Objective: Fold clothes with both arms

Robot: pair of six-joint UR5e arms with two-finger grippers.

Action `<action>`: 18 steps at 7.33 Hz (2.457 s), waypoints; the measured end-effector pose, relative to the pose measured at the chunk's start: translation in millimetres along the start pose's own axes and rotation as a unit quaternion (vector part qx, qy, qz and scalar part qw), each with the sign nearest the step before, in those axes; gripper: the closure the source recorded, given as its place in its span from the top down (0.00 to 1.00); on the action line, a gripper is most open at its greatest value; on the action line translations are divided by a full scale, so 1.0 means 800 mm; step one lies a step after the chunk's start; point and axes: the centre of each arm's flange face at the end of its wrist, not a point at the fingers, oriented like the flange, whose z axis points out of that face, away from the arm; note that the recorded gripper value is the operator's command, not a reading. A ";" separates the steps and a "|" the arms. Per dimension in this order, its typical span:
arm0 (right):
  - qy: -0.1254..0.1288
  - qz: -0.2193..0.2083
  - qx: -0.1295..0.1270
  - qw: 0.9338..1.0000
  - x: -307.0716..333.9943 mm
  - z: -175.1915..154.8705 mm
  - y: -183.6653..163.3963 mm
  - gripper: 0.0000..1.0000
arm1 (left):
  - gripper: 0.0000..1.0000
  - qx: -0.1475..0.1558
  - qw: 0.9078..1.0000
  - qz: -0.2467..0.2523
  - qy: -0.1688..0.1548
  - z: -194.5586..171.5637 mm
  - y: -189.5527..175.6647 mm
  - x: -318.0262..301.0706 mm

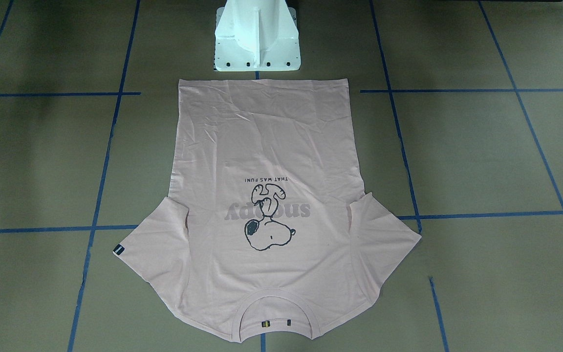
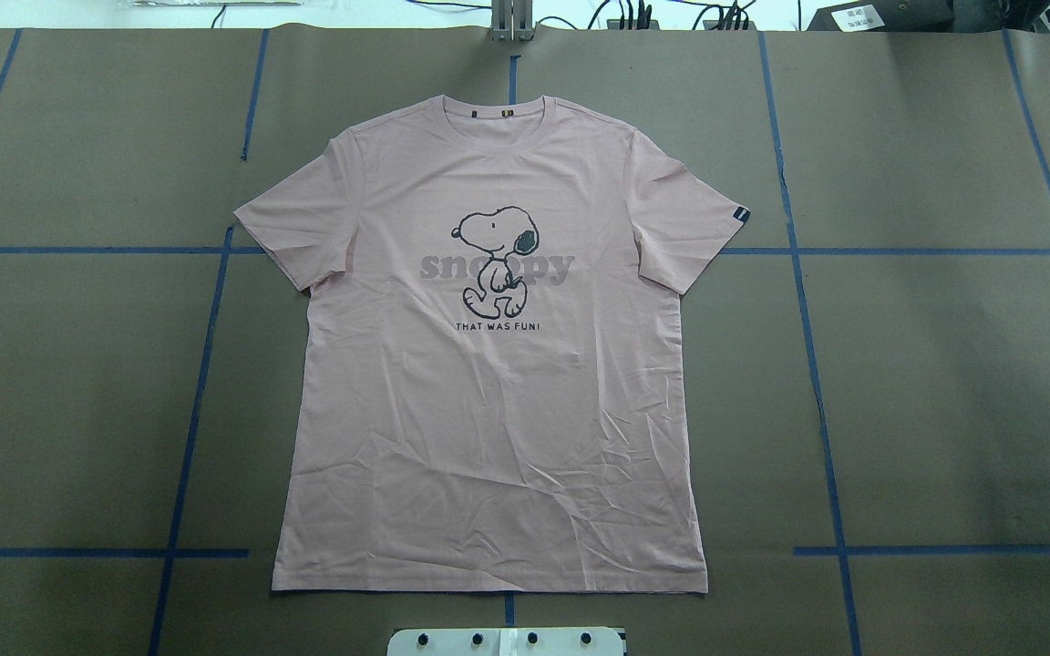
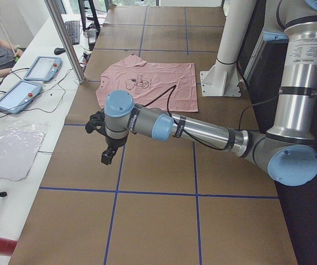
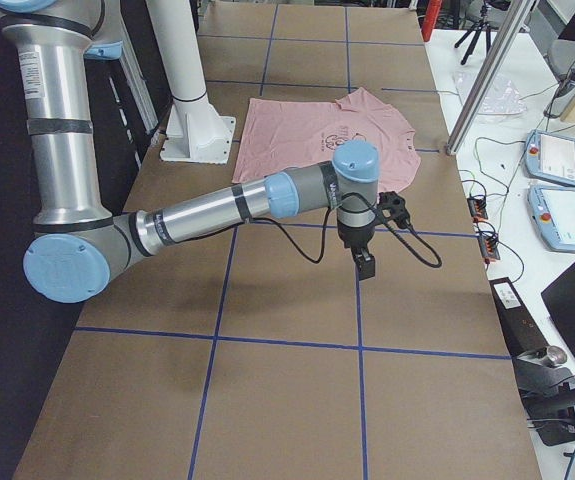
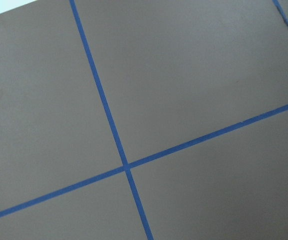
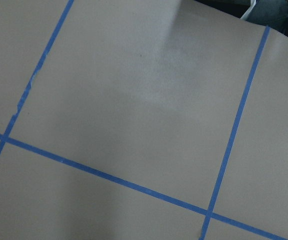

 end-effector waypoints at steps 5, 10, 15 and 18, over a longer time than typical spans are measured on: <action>-0.051 0.082 0.076 0.992 -0.079 0.071 -0.115 1.00 | 1.00 0.123 0.991 0.059 -0.012 -0.003 -0.119 0.032; -0.024 0.180 0.109 0.977 -0.350 0.184 -0.173 0.61 | 1.00 0.145 0.989 0.037 0.021 0.020 -0.139 0.079; -0.014 0.181 0.116 0.976 -0.401 0.302 -0.132 0.64 | 1.00 0.152 0.987 0.049 0.024 0.025 -0.136 0.085; 0.001 0.171 0.111 0.979 -0.406 0.327 -0.108 0.63 | 1.00 0.151 0.987 0.050 0.025 0.027 -0.136 0.087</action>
